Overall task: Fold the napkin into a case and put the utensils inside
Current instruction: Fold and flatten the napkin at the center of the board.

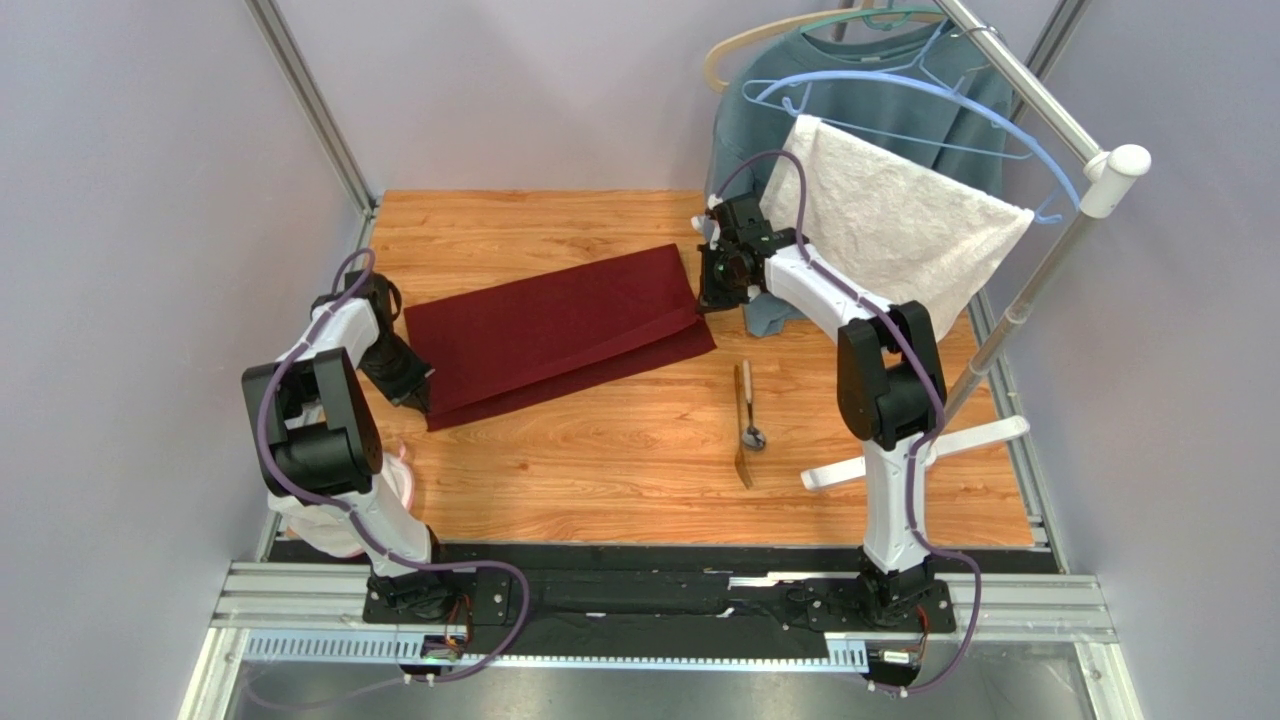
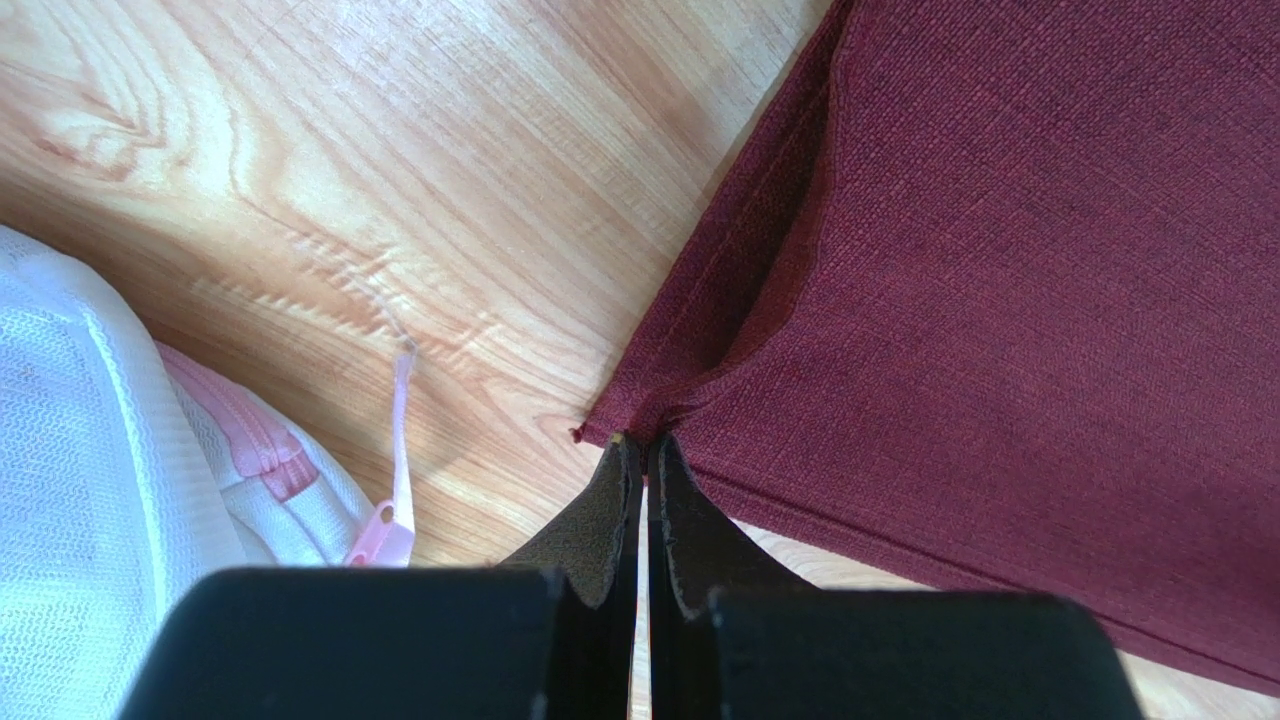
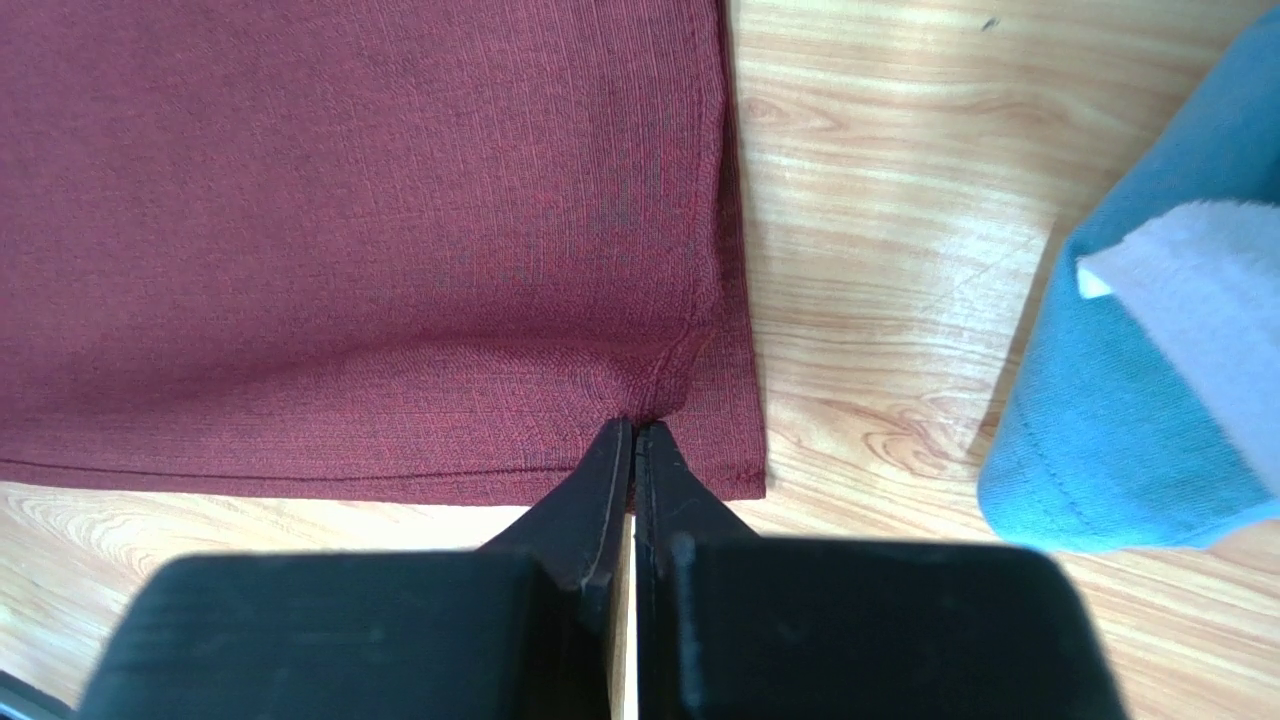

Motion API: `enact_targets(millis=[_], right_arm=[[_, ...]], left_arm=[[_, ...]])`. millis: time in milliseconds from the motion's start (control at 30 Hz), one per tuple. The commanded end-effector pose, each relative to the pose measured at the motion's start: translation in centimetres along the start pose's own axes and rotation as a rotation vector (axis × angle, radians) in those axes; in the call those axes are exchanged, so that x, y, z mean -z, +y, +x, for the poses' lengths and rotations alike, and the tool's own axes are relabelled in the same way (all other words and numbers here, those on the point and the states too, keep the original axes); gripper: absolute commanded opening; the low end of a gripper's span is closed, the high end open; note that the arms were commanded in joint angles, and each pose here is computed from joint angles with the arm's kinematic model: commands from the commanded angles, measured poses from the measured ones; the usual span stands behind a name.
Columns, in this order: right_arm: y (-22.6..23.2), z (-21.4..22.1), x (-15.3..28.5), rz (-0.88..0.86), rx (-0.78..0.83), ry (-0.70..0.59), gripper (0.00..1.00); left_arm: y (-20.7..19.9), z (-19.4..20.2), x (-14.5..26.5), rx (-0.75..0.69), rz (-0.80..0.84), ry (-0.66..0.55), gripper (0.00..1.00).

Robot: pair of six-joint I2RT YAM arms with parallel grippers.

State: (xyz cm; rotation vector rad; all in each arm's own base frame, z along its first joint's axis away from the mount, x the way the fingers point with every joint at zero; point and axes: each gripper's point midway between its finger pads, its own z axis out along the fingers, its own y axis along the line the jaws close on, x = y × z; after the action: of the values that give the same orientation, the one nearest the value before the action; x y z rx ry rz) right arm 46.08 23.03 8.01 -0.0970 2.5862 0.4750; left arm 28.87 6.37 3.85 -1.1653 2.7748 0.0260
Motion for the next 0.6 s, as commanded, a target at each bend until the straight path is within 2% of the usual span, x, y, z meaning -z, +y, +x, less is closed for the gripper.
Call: enact_targets(millis=[0, 233, 567], right_arm=[[-1.0, -1.3, -0.3, 0.051, 0.029, -0.019, 0.00], [-2.9, 1.3, -1.7, 0.099, 0.031, 0.047, 0.00], [-3.4, 2.0, -1.9, 0.115, 0.033, 0.055, 0.00]], left_arm=[[0.2, 0.1, 1.0, 0.000, 0.005, -0.022, 0.00], [0.5, 1.4, 0.0, -0.004, -0.003, 0.030, 0.00], [0.7, 1.6, -0.6, -0.003, -0.012, 0.044, 0.00]])
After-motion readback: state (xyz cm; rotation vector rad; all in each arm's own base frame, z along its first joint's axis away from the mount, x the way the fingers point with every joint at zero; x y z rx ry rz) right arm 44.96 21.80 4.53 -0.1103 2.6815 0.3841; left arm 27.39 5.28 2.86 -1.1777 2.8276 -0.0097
